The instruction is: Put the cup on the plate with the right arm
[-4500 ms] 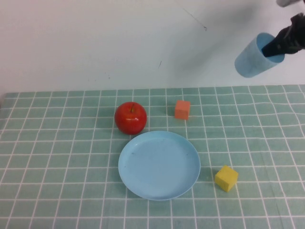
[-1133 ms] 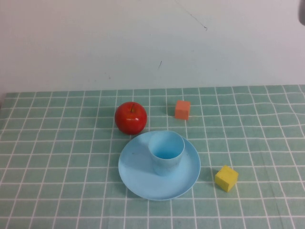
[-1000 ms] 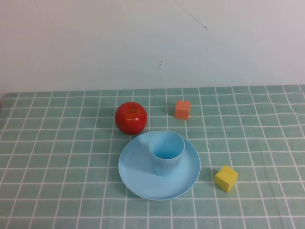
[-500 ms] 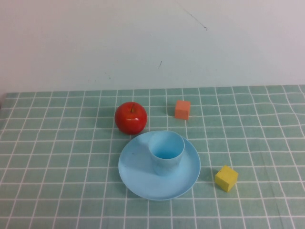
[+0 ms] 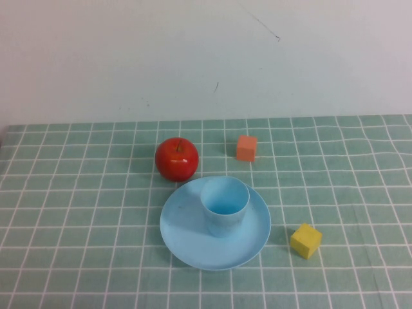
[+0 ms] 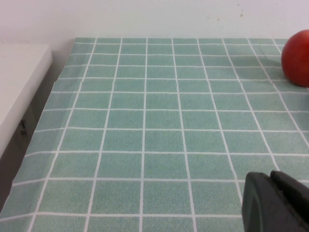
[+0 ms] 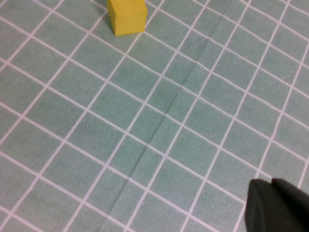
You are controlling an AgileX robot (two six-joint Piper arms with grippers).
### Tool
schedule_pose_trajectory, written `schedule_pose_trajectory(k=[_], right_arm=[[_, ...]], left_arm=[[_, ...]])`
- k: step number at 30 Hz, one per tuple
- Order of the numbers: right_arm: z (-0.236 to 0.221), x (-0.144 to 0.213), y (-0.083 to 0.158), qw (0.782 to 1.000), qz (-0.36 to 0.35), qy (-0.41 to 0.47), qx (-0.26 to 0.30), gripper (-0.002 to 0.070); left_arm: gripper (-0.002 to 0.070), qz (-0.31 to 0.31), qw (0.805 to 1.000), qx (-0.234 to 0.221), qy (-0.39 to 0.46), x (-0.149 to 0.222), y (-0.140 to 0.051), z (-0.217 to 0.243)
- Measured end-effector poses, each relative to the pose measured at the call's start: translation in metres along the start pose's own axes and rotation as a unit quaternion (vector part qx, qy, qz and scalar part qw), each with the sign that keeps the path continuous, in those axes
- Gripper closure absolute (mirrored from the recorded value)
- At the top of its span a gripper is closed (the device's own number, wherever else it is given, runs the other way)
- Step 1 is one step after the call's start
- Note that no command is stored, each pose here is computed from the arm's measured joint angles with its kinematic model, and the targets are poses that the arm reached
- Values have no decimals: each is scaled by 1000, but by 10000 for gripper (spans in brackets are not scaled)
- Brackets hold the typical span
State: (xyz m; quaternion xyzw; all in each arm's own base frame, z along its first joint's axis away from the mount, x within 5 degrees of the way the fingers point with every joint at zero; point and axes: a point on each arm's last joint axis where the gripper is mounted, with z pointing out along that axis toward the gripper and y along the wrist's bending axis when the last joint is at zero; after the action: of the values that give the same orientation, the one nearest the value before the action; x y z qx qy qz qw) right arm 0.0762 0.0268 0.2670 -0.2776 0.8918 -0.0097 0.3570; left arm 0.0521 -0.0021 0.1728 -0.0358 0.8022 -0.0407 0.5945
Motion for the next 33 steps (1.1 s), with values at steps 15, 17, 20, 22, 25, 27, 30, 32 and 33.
schedule_pose_trajectory(k=[15, 17, 20, 22, 25, 27, 30, 32, 33], right_arm=[[-1, 21, -3, 996, 32, -68, 43, 673], [-6, 27, -7, 990, 51, -108, 79, 674], [-9, 38, -10, 973, 72, -163, 144, 674], [-3, 48, -9, 960, 86, -191, 184, 674], [14, 64, -6, 944, 111, -215, 224, 674], [25, 72, -5, 933, 133, -231, 243, 675], [39, 82, -3, 920, 155, -249, 261, 676], [43, 86, -2, 919, 160, -246, 265, 676], [44, 87, -2, 920, 163, -240, 265, 676]], left_arm=[[678, 0, 1000, 0, 0, 0, 0, 0], [678, 0, 1000, 0, 0, 0, 0, 0], [678, 0, 1000, 0, 0, 0, 0, 0], [678, 0, 1000, 0, 0, 0, 0, 0], [678, 0, 1000, 0, 0, 0, 0, 0], [678, 0, 1000, 0, 0, 0, 0, 0], [678, 0, 1000, 0, 0, 0, 0, 0], [678, 0, 1000, 0, 0, 0, 0, 0], [678, 0, 1000, 0, 0, 0, 0, 0]])
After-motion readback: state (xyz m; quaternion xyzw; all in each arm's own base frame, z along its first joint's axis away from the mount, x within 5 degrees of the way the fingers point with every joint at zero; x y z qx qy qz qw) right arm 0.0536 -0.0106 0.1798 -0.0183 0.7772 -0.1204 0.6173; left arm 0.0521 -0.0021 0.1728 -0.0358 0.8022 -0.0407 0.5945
